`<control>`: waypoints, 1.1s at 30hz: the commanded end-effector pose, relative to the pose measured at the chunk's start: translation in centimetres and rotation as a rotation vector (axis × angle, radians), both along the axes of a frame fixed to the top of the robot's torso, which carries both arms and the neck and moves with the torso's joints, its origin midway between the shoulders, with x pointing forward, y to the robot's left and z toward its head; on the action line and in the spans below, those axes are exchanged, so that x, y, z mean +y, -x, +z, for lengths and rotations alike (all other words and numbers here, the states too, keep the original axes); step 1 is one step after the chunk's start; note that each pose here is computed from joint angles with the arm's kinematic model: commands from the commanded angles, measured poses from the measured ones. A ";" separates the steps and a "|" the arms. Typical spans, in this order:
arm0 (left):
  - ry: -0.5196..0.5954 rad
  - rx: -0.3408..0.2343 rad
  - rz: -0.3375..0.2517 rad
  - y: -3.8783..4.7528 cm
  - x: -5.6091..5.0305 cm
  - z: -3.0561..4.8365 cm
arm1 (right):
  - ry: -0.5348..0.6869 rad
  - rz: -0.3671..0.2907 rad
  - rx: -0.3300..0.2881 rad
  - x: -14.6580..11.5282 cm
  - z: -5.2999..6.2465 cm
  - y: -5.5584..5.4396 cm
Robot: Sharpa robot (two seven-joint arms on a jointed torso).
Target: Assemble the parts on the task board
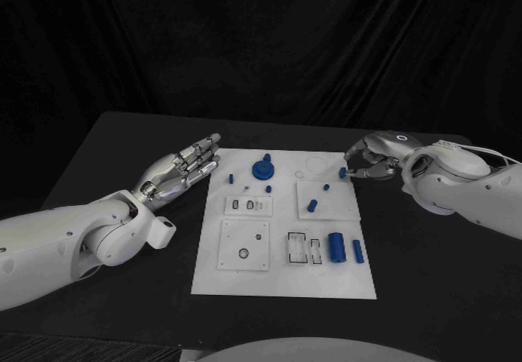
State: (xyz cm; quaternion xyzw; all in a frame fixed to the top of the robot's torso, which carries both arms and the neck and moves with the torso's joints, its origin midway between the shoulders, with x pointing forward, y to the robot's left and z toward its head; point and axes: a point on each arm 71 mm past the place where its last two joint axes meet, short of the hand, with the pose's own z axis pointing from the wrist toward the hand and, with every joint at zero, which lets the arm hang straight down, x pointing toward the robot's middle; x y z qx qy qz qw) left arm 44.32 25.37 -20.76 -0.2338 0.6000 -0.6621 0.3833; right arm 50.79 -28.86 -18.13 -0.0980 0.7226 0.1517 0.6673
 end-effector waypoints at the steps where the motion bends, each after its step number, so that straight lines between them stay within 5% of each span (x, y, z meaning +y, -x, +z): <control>1: 0.069 -0.071 -0.025 0.26 -0.1 0.64 | 0.011 -0.008 0.005 0.0 -0.3 0.0; 33: 0.067 -0.066 -0.025 0.28 0.1 0.54 | 0.014 0.005 0.020 0.8 -1.7 -0.4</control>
